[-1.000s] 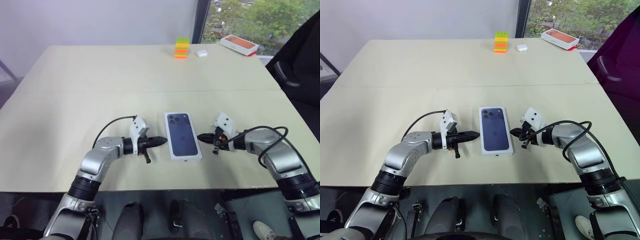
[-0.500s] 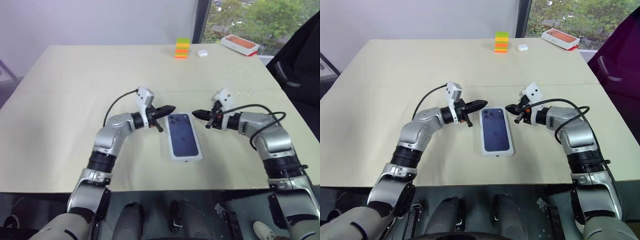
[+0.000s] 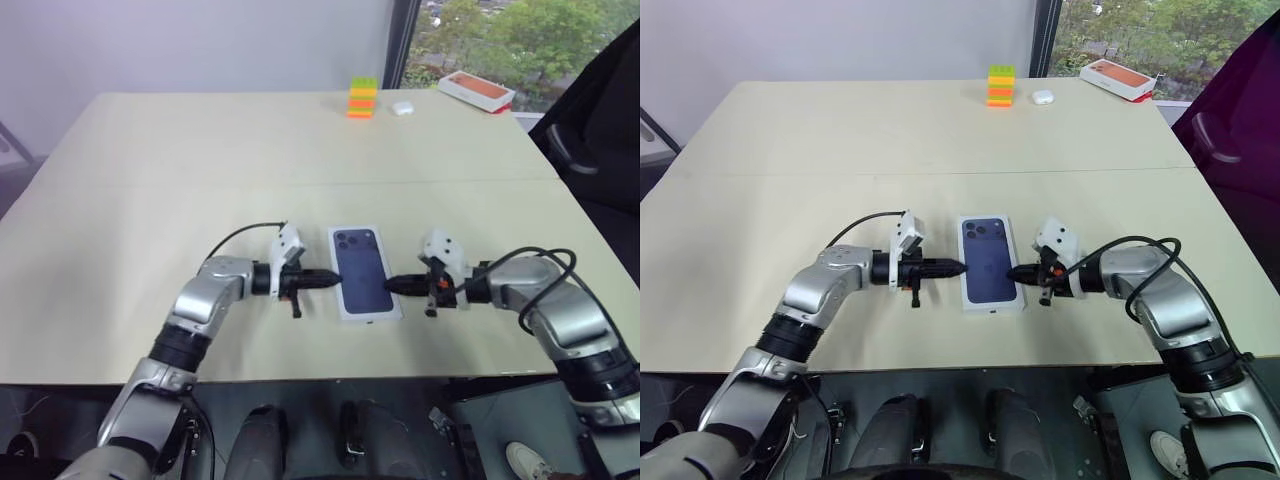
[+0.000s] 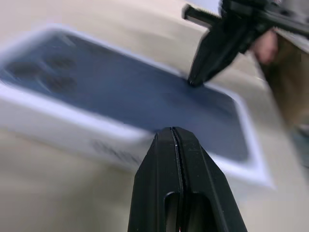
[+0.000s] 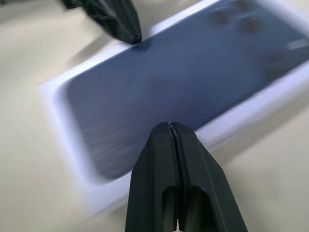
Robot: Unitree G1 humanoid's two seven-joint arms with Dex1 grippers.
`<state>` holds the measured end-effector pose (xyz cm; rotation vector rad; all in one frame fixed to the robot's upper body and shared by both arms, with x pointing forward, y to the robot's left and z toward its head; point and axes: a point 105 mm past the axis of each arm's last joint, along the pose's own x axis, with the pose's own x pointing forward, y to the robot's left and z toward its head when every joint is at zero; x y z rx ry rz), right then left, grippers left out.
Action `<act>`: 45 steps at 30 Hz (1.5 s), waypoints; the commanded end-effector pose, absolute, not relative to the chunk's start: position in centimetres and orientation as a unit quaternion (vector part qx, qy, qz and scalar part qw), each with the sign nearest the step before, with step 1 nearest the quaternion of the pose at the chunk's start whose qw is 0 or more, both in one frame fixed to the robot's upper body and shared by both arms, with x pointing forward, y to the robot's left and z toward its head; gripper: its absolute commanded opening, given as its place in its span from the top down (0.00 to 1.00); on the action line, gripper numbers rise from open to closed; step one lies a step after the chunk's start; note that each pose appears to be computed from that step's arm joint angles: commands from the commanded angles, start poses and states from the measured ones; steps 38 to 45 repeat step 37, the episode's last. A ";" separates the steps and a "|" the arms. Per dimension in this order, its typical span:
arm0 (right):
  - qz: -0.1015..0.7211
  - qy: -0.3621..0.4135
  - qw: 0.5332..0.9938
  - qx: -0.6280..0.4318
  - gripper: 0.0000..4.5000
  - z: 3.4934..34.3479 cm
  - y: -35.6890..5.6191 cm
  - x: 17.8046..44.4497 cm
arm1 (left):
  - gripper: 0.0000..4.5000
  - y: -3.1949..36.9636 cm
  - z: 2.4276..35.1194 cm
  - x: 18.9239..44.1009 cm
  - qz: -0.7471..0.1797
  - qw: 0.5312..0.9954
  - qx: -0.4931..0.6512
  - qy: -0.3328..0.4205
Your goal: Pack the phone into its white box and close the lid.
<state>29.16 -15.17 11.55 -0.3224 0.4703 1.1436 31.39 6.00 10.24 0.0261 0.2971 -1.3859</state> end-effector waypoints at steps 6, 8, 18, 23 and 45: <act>0.501 0.142 0.845 -0.121 0.99 14.8 -15.5 31.8 | 1.00 8.5 14.7 33.6 -0.583 0.811 0.019 0.049; 0.490 0.098 0.859 -0.108 0.94 16.4 -16.0 32.7 | 0.94 10.1 15.4 33.8 -0.568 0.822 0.016 0.041; 0.475 0.027 0.868 -0.142 0.00 19.5 -18.2 34.1 | 0.01 17.7 15.8 33.6 -0.475 0.877 0.055 0.039; 0.460 0.038 0.872 -0.163 0.00 19.2 -20.2 34.4 | 0.01 20.7 15.7 32.3 -0.454 0.887 0.072 0.047; 0.443 0.050 0.875 -0.188 0.00 18.6 -22.7 33.8 | 0.01 24.7 15.2 32.3 -0.396 0.911 0.105 0.046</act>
